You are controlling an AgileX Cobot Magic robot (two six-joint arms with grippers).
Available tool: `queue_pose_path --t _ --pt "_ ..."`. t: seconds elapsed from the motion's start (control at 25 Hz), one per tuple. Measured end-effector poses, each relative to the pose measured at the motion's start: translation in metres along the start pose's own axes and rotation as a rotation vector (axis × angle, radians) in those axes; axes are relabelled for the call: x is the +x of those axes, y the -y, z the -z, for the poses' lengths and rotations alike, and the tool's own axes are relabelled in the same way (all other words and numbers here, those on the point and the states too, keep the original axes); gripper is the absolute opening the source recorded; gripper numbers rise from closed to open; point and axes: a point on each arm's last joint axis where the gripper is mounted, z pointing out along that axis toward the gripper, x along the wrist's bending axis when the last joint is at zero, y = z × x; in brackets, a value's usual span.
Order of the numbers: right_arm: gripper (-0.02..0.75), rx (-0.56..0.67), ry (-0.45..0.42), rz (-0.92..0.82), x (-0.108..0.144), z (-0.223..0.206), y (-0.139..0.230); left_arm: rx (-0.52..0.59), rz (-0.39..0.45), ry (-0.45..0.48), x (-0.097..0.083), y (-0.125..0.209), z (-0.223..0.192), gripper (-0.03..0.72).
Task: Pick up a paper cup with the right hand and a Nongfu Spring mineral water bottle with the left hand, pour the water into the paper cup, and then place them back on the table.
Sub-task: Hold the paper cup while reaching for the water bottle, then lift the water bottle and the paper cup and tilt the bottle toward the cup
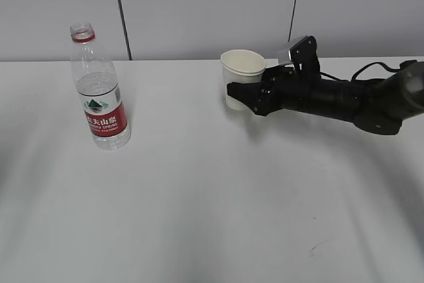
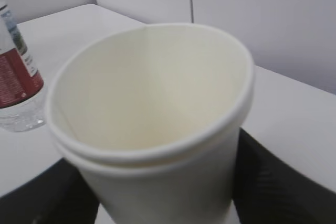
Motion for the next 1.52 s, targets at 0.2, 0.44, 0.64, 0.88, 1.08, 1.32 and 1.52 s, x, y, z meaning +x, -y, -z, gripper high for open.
queue_pose_path --t 0.2,0.44,0.64,0.88,1.08,1.32,1.52 --pt "0.501 0.021 -0.056 0.006 0.006 0.002 -0.008 0.017 -0.026 0.067 -0.015 0.018 -0.041 0.592" --pt "0.501 0.028 -0.067 0.006 0.007 0.002 -0.007 0.046 -0.087 0.228 -0.056 0.066 -0.072 0.592" --pt "0.501 0.028 -0.067 0.006 0.007 0.002 -0.007 -0.03 -0.059 0.273 -0.064 0.097 -0.078 0.592" --pt "0.501 0.03 -0.07 0.007 0.007 0.002 -0.007 -0.121 -0.034 0.292 -0.068 0.123 -0.099 0.592" --pt "0.501 0.03 -0.07 0.007 0.007 0.002 -0.007 -0.036 -0.024 0.3 -0.071 0.158 -0.124 0.629" --pt "0.501 0.03 -0.07 0.007 0.007 0.002 -0.007 -0.041 -0.017 0.315 -0.081 0.161 -0.155 0.669" --pt "0.501 0.03 -0.07 0.007 0.007 0.002 -0.007 -0.151 0.009 0.308 -0.088 0.136 -0.174 0.673"
